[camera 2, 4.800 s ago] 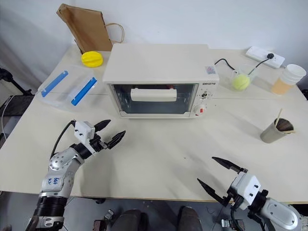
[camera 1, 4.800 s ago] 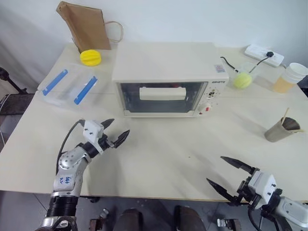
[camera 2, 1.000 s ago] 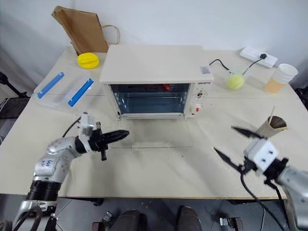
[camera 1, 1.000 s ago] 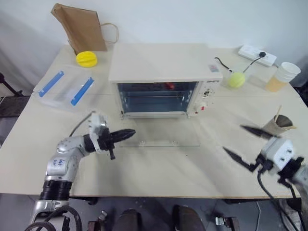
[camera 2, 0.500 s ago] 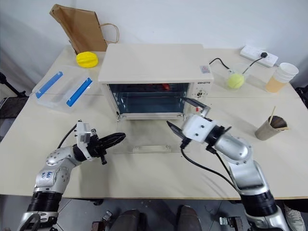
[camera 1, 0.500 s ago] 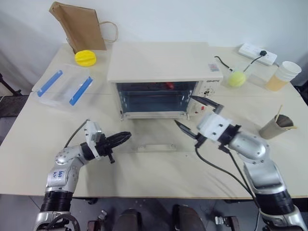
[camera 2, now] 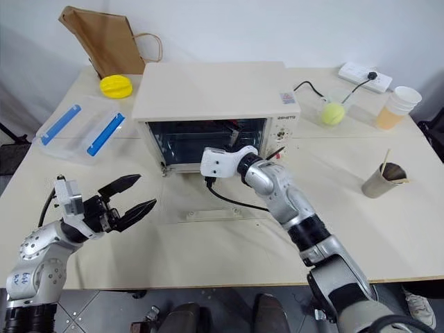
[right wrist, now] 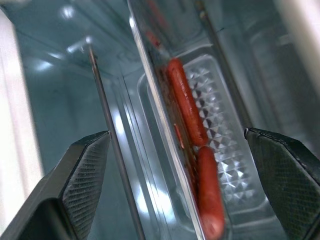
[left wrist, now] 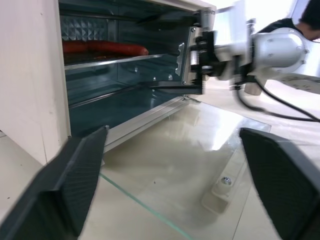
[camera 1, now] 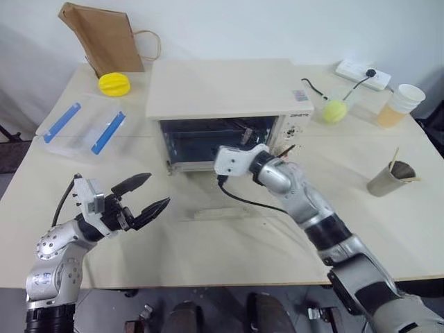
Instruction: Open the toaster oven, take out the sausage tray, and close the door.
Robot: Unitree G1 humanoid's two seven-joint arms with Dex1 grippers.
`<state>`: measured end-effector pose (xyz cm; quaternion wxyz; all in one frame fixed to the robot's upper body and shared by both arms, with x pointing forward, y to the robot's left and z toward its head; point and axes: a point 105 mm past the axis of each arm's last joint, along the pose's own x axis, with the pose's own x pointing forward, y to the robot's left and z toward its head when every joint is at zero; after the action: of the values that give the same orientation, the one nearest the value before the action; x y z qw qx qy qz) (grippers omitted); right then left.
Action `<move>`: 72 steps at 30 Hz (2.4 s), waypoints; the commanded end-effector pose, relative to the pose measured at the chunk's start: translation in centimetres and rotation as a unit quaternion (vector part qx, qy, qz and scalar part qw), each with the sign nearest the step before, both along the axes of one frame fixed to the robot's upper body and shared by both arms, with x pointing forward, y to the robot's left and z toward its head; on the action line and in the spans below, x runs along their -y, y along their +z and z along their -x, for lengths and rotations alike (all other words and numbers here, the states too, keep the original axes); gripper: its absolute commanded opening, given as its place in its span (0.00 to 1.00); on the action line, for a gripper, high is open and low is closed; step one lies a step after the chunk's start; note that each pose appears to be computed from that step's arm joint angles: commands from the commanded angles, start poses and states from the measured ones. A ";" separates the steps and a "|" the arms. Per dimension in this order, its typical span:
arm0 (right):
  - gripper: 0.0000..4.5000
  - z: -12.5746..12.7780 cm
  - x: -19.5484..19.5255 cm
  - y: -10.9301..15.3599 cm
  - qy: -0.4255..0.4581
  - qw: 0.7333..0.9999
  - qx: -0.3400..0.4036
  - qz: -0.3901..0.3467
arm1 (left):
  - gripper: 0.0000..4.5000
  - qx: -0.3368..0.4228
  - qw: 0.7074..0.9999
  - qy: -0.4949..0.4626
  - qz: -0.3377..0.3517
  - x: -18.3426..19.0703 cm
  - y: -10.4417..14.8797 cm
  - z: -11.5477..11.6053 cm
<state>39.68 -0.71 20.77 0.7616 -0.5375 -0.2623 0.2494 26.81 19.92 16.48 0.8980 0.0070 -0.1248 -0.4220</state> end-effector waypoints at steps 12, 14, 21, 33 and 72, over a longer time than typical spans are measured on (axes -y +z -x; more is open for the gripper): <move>0.20 -1.0 -1.6 2.8 -0.006 0.999 0.050 -0.006 | 1.00 0.016 1.000 0.002 0.020 1.1 0.9 0.0; 0.05 -1.1 -1.5 3.1 -0.006 0.999 0.053 -0.004 | 1.00 0.017 1.000 -0.004 0.024 1.2 1.3 -0.4; 0.00 -1.0 -1.4 4.6 -0.002 0.997 0.073 -0.002 | 1.00 0.036 0.997 -0.046 0.052 1.5 4.5 -1.6; 0.00 0.4 -2.2 4.1 0.050 0.996 0.067 0.033 | 1.00 0.077 0.992 -0.071 0.065 2.0 8.6 -4.2; 0.00 10.3 2.2 -0.2 0.094 0.993 -0.012 0.068 | 1.00 0.000 0.990 -0.107 0.091 4.0 7.2 -7.1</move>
<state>30.37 -2.58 18.79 0.7007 -0.5621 -0.2529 0.3592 34.09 15.79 22.71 0.8488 -0.0940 -0.1461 -0.4994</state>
